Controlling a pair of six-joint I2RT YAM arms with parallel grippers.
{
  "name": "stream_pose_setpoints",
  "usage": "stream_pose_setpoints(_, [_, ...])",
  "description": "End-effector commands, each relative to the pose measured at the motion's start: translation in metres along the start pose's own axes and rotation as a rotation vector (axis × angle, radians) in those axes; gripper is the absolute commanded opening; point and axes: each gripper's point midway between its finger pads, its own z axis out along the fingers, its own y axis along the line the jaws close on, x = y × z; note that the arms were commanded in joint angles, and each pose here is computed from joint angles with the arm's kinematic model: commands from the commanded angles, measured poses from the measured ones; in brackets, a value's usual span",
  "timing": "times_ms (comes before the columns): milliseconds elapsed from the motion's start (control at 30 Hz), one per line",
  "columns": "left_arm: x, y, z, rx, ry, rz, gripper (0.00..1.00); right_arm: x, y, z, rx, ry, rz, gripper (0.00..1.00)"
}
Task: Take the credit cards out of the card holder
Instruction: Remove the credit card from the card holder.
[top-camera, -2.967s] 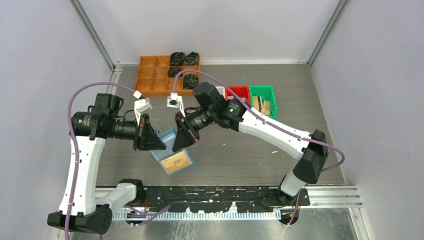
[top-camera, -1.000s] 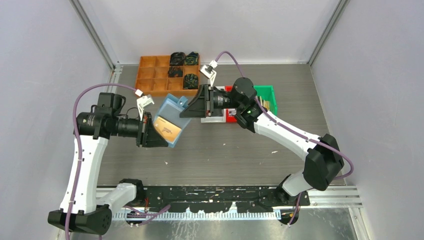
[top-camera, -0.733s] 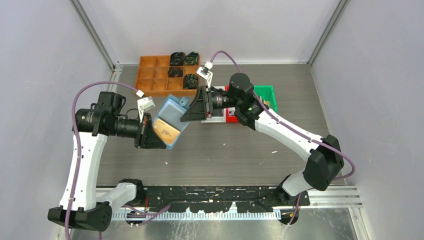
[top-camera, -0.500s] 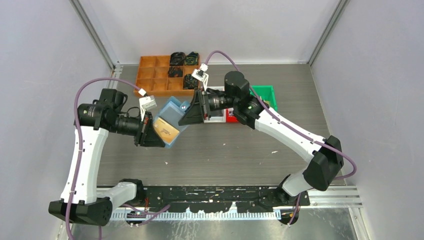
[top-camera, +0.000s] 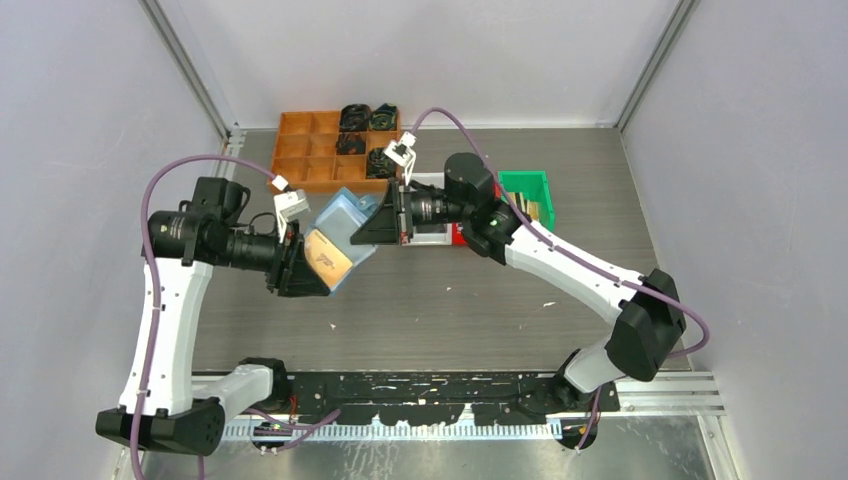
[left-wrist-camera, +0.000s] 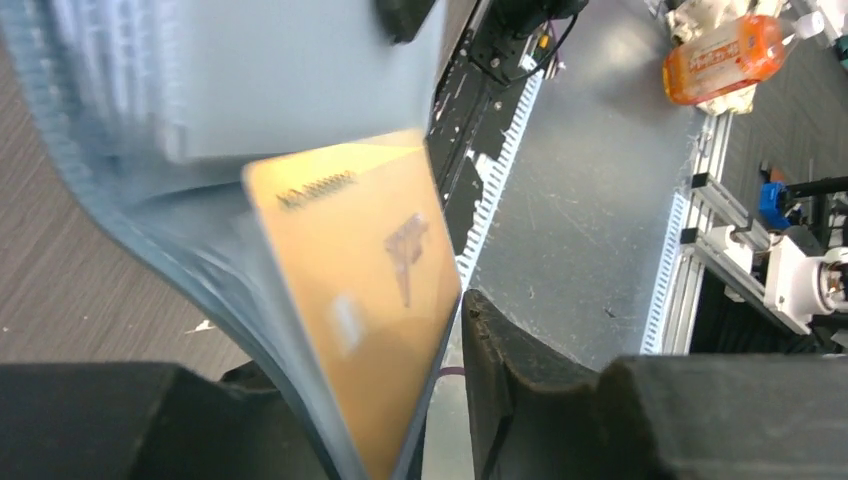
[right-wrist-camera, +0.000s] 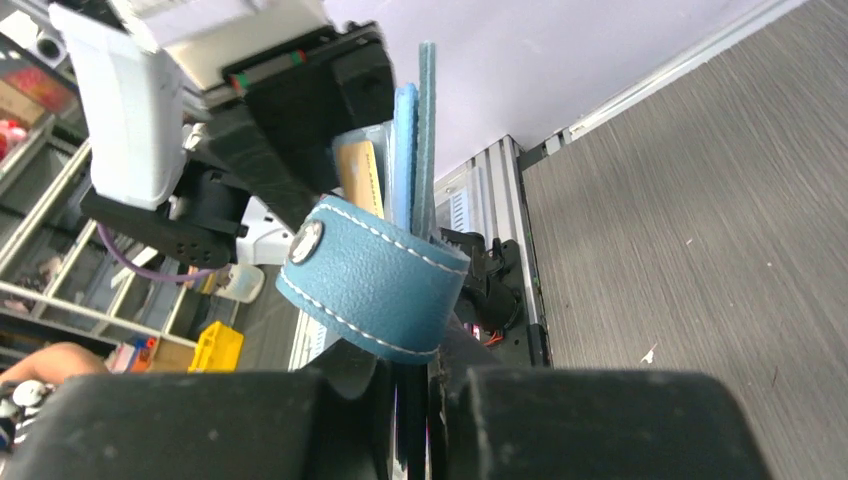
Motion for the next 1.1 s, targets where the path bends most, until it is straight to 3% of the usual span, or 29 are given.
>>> stream_pose_setpoints(0, [-0.018,-0.021,-0.002,0.037,-0.112,-0.064,0.4,-0.04,0.024,-0.006,-0.035,-0.241,-0.024,0.01])
stream_pose_setpoints(200, [-0.043,-0.023,0.002,0.056,-0.255,-0.186,0.39,-0.046,0.031,-0.011,-0.075,-0.361,0.016,0.01])
stream_pose_setpoints(533, [-0.069,0.001,-0.012,-0.026,-0.378,-0.263,0.11,-0.04,0.038,-0.024,-0.065,-0.441,-0.006,0.01])
stream_pose_setpoints(633, [-0.076,0.018,-0.023,-0.038,-0.438,-0.325,0.14,-0.037,0.04,-0.027,-0.078,-0.465,0.007,0.01])
stream_pose_setpoints(733, [-0.081,0.02,-0.027,0.01,-0.456,-0.35,0.3,-0.034,0.041,-0.026,-0.087,-0.473,0.018,0.01])
stream_pose_setpoints(1067, [-0.086,0.005,-0.028,0.102,-0.501,-0.377,0.29,-0.04,0.036,-0.023,-0.046,-0.517,0.035,0.01])
